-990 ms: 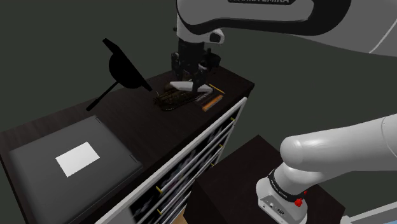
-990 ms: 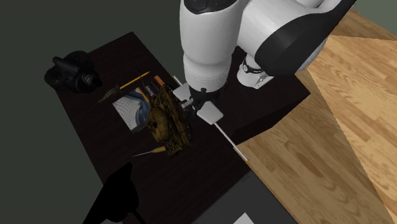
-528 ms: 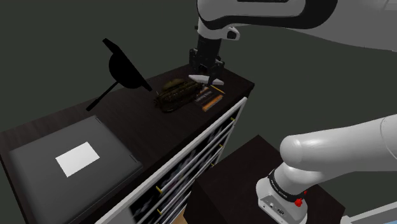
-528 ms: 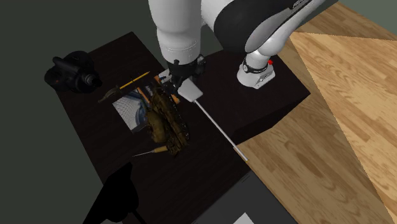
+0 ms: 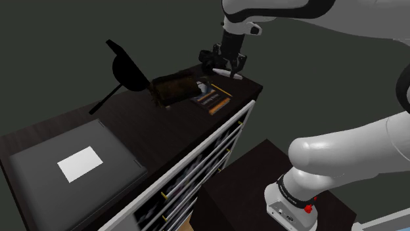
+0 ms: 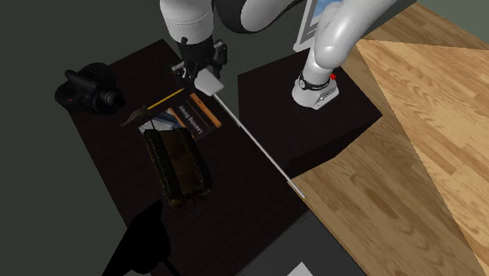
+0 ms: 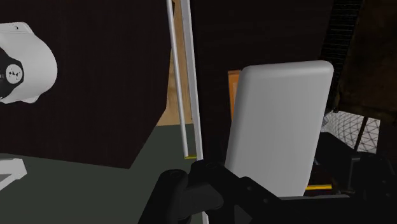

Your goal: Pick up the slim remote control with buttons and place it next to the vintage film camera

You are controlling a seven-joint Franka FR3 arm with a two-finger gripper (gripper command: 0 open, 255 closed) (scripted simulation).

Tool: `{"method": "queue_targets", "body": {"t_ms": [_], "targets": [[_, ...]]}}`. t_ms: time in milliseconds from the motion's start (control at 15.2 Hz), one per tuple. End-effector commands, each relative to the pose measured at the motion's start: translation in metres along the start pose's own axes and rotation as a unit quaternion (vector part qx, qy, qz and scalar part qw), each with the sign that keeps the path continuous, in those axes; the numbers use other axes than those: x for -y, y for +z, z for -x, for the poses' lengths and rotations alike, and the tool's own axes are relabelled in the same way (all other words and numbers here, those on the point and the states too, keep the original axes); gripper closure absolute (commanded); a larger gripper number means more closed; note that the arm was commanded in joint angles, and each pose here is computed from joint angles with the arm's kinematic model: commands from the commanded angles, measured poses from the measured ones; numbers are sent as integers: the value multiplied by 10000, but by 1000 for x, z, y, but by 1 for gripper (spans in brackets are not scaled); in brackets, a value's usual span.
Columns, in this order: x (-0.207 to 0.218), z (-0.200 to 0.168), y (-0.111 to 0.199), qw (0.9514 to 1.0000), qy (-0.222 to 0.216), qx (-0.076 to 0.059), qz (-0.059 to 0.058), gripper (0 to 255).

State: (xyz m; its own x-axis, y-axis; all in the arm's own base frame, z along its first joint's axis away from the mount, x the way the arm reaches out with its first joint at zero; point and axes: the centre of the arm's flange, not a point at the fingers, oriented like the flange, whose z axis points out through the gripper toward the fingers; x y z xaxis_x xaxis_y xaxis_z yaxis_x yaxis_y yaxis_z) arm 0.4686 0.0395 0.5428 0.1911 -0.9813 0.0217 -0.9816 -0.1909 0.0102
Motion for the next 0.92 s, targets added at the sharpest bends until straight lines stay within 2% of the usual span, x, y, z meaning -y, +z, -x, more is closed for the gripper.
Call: {"method": "queue_targets", "body": {"t_ms": [0, 858], "targets": [[2, -28, 2, 10000, -9, -3, 0, 255], [7, -200, 5, 10000, -9, -3, 0, 255]]}}
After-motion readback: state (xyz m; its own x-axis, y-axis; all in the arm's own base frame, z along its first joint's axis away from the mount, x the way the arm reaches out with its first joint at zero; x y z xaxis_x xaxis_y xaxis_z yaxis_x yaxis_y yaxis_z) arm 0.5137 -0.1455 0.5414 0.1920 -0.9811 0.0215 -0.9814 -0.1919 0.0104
